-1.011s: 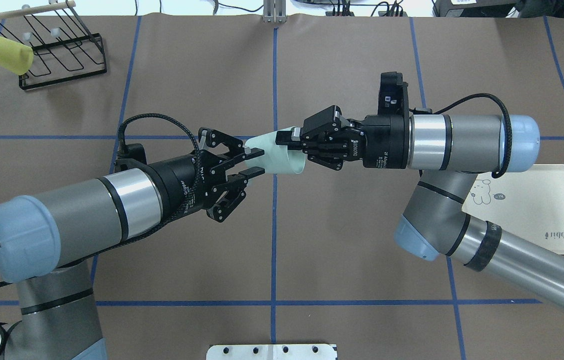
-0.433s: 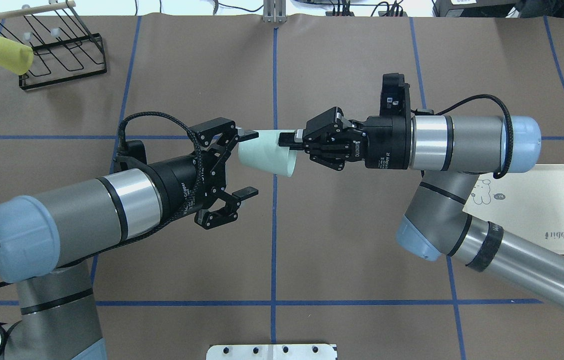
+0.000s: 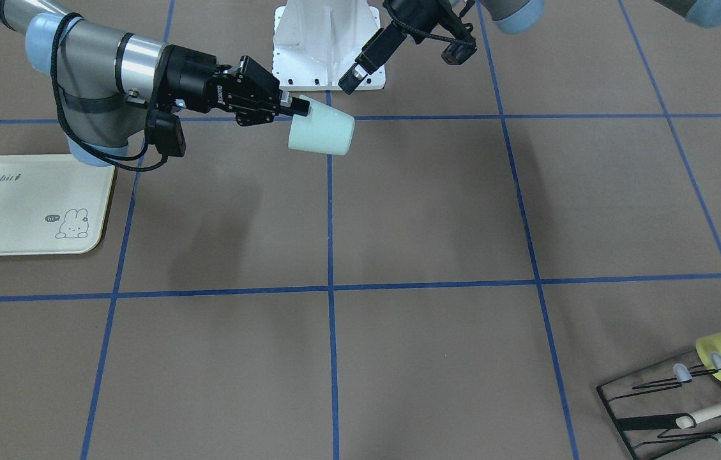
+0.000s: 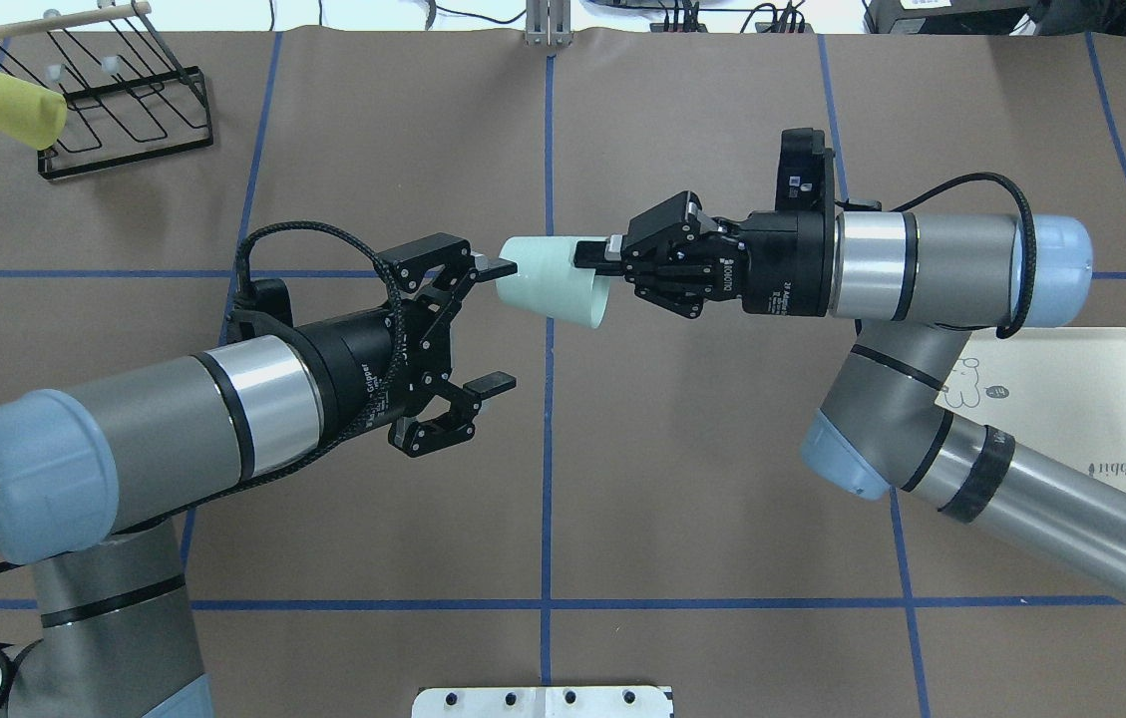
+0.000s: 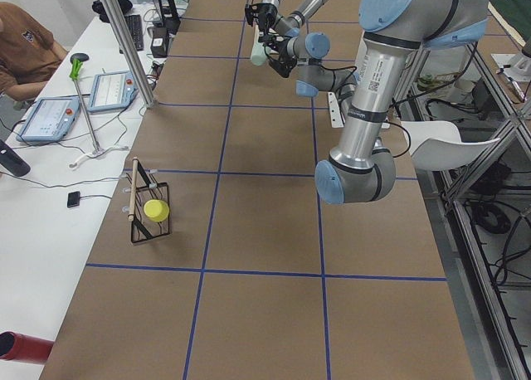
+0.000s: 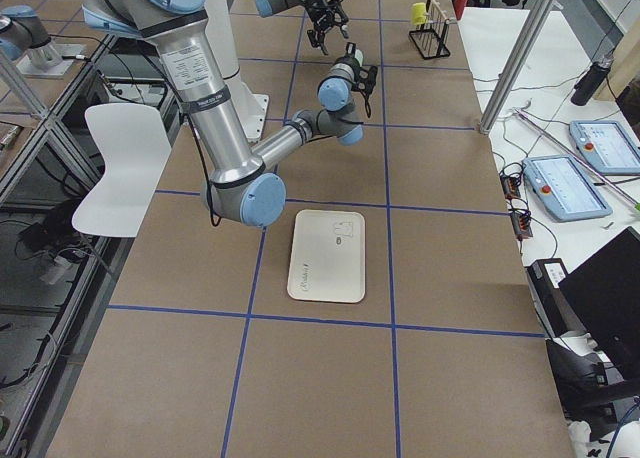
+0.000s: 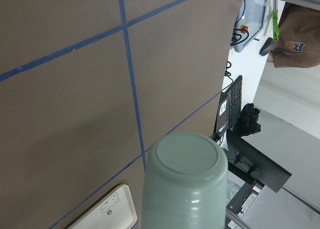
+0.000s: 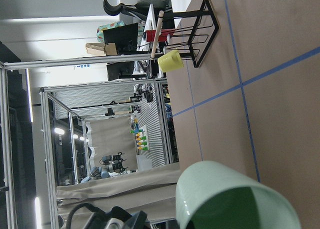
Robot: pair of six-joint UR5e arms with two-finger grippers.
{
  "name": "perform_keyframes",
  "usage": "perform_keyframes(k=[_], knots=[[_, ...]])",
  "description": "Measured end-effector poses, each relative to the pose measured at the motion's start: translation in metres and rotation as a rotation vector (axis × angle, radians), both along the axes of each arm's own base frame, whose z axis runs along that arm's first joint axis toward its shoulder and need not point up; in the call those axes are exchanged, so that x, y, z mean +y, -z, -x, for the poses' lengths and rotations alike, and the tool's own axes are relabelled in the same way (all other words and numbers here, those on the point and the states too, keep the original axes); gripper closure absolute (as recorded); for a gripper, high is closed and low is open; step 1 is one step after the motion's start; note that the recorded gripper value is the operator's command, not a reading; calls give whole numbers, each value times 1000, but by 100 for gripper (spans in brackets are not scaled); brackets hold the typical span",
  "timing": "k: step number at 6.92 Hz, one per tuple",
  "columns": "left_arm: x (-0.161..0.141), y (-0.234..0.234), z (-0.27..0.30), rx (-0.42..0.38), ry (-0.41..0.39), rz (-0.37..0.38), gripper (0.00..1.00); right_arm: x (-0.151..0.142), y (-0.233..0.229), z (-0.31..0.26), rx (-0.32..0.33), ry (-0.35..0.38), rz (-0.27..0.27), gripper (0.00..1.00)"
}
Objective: Left arm grabs green cup and hands to right arm on tray
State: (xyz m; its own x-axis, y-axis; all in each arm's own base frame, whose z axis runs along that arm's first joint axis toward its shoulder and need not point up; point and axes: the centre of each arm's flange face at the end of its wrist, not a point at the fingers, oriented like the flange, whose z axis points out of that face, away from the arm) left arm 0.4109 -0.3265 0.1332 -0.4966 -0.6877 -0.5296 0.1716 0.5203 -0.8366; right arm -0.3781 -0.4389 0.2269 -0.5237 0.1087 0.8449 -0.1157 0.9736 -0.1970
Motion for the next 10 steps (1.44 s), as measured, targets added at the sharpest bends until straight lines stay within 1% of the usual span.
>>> perform_keyframes(k=[1,2,3,4,5,6,7,8,9,10], knots=[[0,0,0,-14,5,-23,0,-23,-8,-14,41,-61,-3,100],[-1,0,0,-35,12,-56,0,-48,-16,-30,119,-133,-19,100],[-1,-1,1,-58,19,-91,0,-70,-23,-45,225,-187,-54,100],[-2,-1,1,-85,27,-130,0,-94,-30,-67,360,-206,-109,100],[-4,-2,2,-114,36,-172,0,-117,-37,-99,490,-201,-157,100],[-6,-4,4,-156,50,-227,0,-133,-48,-135,603,-203,-204,100],[-11,-7,6,-229,66,-292,0,-138,-63,-160,697,-212,-255,100],[-19,-10,7,-356,79,-373,0,-136,-83,-180,798,-221,-318,100],[-28,-14,10,-501,81,-452,0,-126,-105,-192,900,-223,-379,100],[-39,-19,15,-649,76,-515,0,-108,-126,-201,1004,-214,-436,100]])
